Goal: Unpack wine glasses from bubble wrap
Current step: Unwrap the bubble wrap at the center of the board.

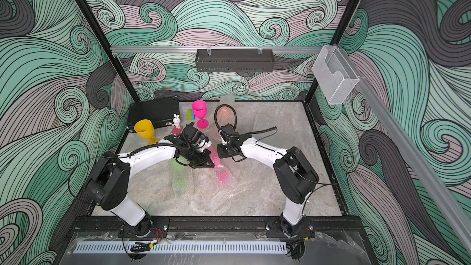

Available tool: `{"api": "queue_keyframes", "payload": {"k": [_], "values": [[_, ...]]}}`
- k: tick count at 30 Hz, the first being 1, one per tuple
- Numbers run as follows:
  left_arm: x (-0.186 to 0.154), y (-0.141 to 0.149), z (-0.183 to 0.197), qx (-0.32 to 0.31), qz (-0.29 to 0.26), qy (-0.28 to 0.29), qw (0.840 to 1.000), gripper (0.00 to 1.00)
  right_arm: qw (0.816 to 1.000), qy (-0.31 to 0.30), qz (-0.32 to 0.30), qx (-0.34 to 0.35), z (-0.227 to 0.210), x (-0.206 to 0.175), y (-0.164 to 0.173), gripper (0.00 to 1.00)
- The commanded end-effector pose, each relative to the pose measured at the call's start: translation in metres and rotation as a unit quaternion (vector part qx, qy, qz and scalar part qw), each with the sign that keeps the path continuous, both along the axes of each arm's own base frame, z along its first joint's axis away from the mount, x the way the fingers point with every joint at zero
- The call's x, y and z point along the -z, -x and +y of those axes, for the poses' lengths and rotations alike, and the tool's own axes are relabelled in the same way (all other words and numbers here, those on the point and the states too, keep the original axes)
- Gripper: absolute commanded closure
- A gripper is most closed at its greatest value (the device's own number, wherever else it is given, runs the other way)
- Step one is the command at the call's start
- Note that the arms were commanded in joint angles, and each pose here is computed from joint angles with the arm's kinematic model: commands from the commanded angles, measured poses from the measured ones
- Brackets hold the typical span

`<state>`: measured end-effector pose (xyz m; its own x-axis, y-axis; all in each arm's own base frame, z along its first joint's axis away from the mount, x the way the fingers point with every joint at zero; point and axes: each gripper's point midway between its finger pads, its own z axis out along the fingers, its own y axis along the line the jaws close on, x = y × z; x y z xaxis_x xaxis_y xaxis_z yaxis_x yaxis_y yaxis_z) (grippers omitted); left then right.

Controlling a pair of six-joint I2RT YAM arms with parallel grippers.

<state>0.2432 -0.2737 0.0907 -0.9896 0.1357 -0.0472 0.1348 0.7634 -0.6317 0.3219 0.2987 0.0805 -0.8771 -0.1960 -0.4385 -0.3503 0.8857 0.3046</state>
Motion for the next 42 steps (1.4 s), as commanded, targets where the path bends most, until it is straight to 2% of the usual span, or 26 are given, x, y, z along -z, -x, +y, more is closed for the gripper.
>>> {"api": "queue_keyframes", "payload": {"k": [1, 7, 14, 16, 25, 31, 42], "values": [[-0.007, 0.005, -0.005, 0.021, 0.000, 0.009, 1.000, 1.00, 1.000, -0.024, -0.003, 0.014, 0.001, -0.007, -0.006, 0.89], [-0.009, 0.001, -0.003, 0.025, -0.019, 0.006, 1.000, 1.00, 0.999, -0.031, 0.006, 0.014, -0.003, -0.006, 0.002, 0.87], [-0.006, 0.000, -0.001, 0.026, -0.023, -0.002, 0.999, 1.00, 1.000, -0.029, 0.003, -0.012, -0.014, -0.003, 0.021, 0.60], [-0.006, 0.000, 0.000, 0.026, -0.025, -0.003, 0.999, 1.00, 1.000, -0.022, 0.003, -0.020, -0.019, 0.000, 0.027, 0.56], [-0.012, -0.003, 0.003, 0.029, -0.040, 0.003, 0.999, 1.00, 0.999, -0.009, 0.023, -0.040, -0.036, 0.023, 0.051, 0.54], [-0.010, 0.000, 0.006, 0.035, -0.038, 0.005, 0.999, 1.00, 0.999, 0.029, 0.029, -0.025, -0.055, 0.038, 0.052, 0.54], [0.004, 0.006, 0.015, 0.037, -0.037, -0.017, 0.998, 1.00, 0.997, 0.025, 0.062, -0.032, -0.056, 0.052, 0.053, 0.52]]}}
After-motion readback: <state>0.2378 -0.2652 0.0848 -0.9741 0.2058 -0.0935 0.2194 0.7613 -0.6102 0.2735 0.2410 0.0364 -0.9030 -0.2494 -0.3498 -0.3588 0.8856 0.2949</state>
